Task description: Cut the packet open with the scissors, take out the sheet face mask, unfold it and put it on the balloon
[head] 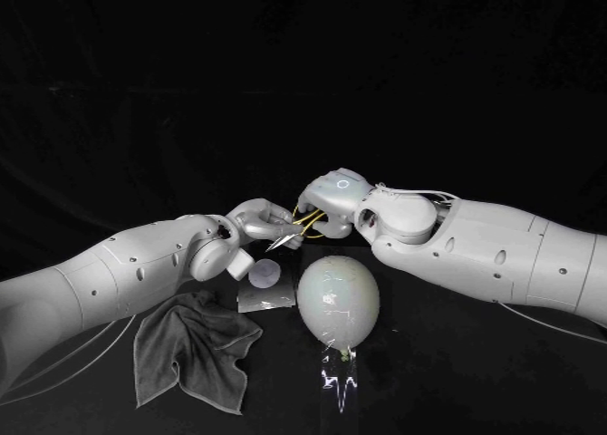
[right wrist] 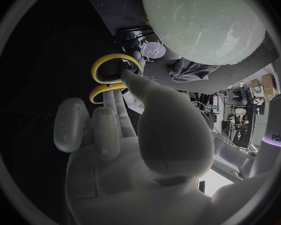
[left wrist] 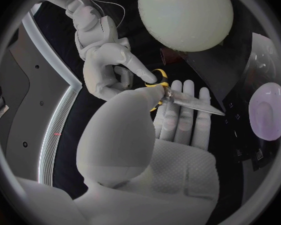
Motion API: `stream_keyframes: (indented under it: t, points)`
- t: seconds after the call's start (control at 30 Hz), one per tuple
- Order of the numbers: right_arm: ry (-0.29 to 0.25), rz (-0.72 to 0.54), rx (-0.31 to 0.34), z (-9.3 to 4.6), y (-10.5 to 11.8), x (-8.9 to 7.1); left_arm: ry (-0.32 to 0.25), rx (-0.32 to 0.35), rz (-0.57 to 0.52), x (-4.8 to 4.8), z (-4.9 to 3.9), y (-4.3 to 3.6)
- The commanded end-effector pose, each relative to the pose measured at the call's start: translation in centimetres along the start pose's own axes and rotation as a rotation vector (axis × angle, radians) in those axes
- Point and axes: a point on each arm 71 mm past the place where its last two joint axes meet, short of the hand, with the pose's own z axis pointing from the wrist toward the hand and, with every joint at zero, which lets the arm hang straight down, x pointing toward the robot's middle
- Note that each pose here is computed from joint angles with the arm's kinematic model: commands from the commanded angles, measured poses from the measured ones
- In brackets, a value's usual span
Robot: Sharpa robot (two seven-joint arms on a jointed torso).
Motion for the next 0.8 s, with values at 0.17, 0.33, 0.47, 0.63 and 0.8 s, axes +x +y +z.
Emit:
stream_keyframes:
  t: [0.17, 0.33, 0.47, 0.63, 0.8]
  points:
    - [0.027, -0.022, -0.005, 0.0, -0.1, 0.2, 0.032, 0.021, 0.006, 0.51, 0.09, -0.46]
    - [0.050, -0.025, -0.003, 0.0, -0.2, 0.5, 0.036, 0.029, 0.005, 0.78, 0.01, -0.63]
    - [0.060, -0.027, -0.001, 0.1, -0.4, 0.6, 0.059, 0.039, 0.007, 1.46, -0.12, -1.05]
    - [0.076, -0.030, -0.005, 0.1, -0.4, 0.8, 0.087, 0.057, 0.024, 2.23, -0.31, -2.03]
    - [0.086, -0.030, -0.011, 0.2, -0.3, 1.0, 0.114, 0.068, 0.043, 2.70, -0.58, -2.94]
